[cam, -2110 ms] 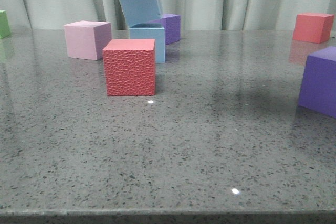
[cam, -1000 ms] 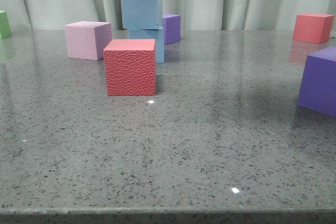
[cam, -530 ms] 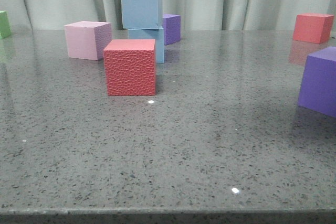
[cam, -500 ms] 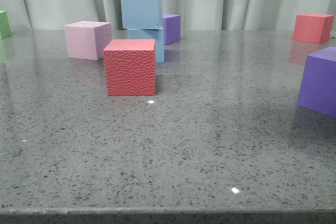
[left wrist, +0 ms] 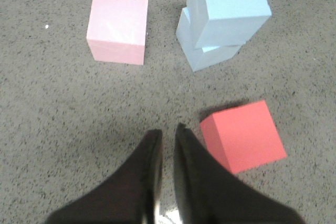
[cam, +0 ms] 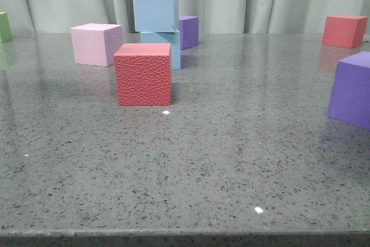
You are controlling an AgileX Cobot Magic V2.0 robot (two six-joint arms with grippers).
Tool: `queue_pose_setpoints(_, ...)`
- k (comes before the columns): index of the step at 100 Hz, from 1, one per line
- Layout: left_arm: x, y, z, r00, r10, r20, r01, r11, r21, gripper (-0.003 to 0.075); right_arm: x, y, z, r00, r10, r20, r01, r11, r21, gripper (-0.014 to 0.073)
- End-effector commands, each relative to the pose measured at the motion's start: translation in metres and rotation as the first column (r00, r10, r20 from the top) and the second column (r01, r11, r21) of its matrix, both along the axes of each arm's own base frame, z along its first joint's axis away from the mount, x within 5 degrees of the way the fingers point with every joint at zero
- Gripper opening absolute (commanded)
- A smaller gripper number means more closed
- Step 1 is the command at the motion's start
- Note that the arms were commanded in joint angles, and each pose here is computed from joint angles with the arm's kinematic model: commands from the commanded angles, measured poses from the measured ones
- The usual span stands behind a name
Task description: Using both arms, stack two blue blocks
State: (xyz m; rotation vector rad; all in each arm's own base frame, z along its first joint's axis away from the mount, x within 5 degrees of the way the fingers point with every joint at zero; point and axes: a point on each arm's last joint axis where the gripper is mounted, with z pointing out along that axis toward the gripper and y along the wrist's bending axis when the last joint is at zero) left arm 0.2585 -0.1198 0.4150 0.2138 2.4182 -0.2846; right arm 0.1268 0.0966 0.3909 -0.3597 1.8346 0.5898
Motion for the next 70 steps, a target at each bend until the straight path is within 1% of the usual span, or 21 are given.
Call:
queue_pose_setpoints(1, -0.023, 0.008, 0.015, 0.991, -0.008, 0.133, 0.016, 0.998, -0.058, -0.0018, -0.004, -0.005, 0.013, 0.996, -0.003, 0.089, 0.000, 1.000, 0.029, 0.0290)
queue_pose_setpoints(11, -0.040, 0.016, 0.008, 0.985, -0.008, 0.170, 0.021, 0.997, -0.074, -0.0018, -0.008, -0.008, 0.010, 0.996, -0.005, 0.091, 0.003, 1.000, 0.021, 0.0151)
queue_pose_setpoints(12, -0.043, 0.018, 0.007, 0.985, -0.008, 0.172, 0.021, 0.997, -0.075, -0.0018, -0.008, -0.008, 0.010, 0.996, -0.005, 0.091, 0.003, 1.000, 0.021, 0.0151)
queue_pose_setpoints(18, -0.052, 0.023, 0.002, 0.980, -0.007, 0.199, 0.023, 0.997, -0.079, -0.0018, -0.011, -0.011, 0.008, 0.996, -0.006, 0.094, 0.004, 1.000, 0.022, 0.0071)
queue_pose_setpoints(27, -0.068, 0.032, -0.008, 0.973, -0.007, 0.232, 0.023, 0.997, -0.068, -0.0019, -0.015, -0.015, 0.007, 0.994, -0.006, 0.112, 0.003, 1.000, 0.028, -0.0010)
queue_pose_setpoints(34, -0.080, 0.040, -0.018, 0.968, -0.006, 0.252, 0.018, 0.999, -0.045, -0.0019, -0.020, -0.019, 0.005, 0.991, -0.008, 0.135, 0.004, 1.000, 0.025, -0.0054)
queue_pose_setpoints(48, -0.104, 0.053, -0.041, 0.954, -0.002, 0.299, 0.021, 0.998, -0.061, -0.0018, -0.029, -0.028, -0.006, 0.986, -0.012, 0.165, 0.013, 1.000, -0.001, -0.0095)
queue_pose_setpoints(70, -0.139, 0.069, -0.068, 0.909, 0.001, 0.418, 0.048, 0.993, -0.108, -0.0018, -0.046, -0.043, -0.031, 0.984, -0.015, 0.179, 0.017, 1.000, -0.010, -0.0096)
